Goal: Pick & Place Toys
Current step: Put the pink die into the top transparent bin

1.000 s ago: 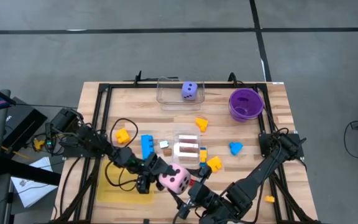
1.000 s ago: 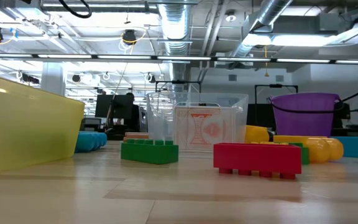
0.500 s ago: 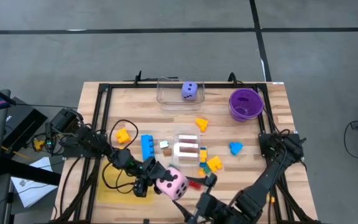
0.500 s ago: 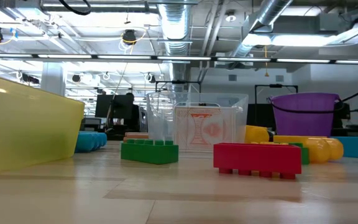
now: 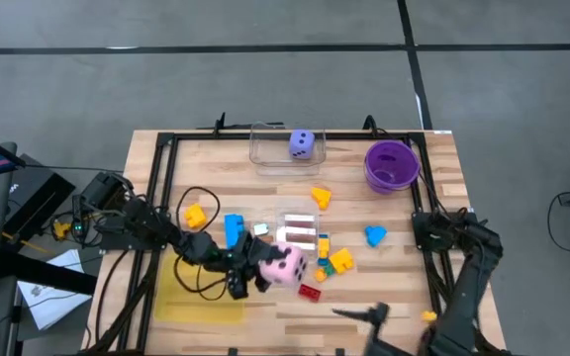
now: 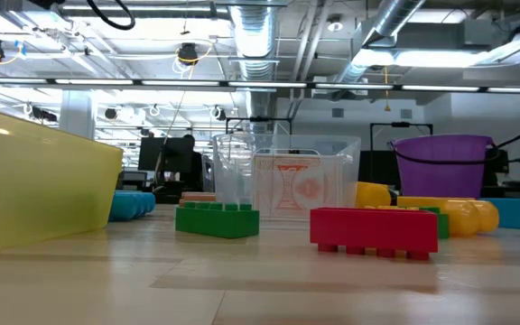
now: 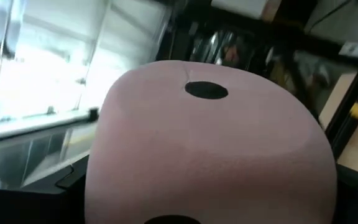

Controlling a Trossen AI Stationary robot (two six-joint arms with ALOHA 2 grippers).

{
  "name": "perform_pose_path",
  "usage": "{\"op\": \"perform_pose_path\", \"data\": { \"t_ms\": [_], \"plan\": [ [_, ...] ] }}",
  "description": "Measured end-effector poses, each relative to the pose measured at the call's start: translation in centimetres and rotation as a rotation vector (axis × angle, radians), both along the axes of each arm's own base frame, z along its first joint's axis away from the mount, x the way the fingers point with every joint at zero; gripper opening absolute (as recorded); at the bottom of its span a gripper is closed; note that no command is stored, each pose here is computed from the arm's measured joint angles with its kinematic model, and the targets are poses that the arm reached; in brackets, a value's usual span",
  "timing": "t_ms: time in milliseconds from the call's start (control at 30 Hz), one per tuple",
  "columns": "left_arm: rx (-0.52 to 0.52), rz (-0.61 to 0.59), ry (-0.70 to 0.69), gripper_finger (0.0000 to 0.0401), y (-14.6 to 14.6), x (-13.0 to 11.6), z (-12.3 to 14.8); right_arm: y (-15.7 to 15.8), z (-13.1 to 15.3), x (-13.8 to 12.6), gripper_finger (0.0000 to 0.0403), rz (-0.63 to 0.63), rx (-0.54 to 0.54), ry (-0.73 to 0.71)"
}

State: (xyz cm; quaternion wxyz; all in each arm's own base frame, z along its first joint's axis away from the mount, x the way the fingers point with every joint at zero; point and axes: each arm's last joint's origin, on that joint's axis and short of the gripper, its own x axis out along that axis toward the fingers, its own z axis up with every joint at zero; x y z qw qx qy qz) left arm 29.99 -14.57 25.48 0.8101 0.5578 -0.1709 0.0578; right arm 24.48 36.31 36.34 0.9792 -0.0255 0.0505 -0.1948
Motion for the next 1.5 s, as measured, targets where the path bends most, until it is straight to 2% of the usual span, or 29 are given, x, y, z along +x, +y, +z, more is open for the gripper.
{"op": "perform_pose_path", "data": {
  "t_ms": [200,400,600,700,900,1133,1333,1500],
  "plan": [
    [-0.056,0.039,0.014,0.0353,1.2,0.0,0.4,1.5,0.1,-3.0,0.04,-0.002,-0.036,-0.043],
    [-0.159,0.055,0.016,0.0354,2.4,-0.6,1.0,1.9,0.1,-4.0,0.04,-0.026,-0.057,-0.072],
    [-0.335,0.254,0.073,0.0353,4.5,-1.4,2.5,1.9,0.1,-4.0,0.04,-0.027,-0.055,-0.073],
    [-0.433,0.312,0.124,0.0353,6.0,-2.1,3.2,1.9,0.1,-3.9,0.04,-0.031,-0.055,-0.073],
    [-0.675,0.397,0.227,0.0355,9.8,-4.1,4.2,1.9,0.1,-3.9,0.04,-0.03,-0.056,-0.073],
    [-0.876,0.46,0.377,0.0353,13.7,-5.5,3.3,1.9,0.1,-3.9,0.04,-0.03,-0.056,-0.073],
    [-0.953,0.518,0.387,0.0358,18.2,-4.8,2.3,1.5,0.7,-4.1,0.04,-0.029,-0.068,-0.068],
    [-1.003,0.501,0.387,0.0353,23.0,-3.9,3.2,0.9,1.4,-4.4,0.04,-0.027,-0.108,-0.05]
  ]
}}
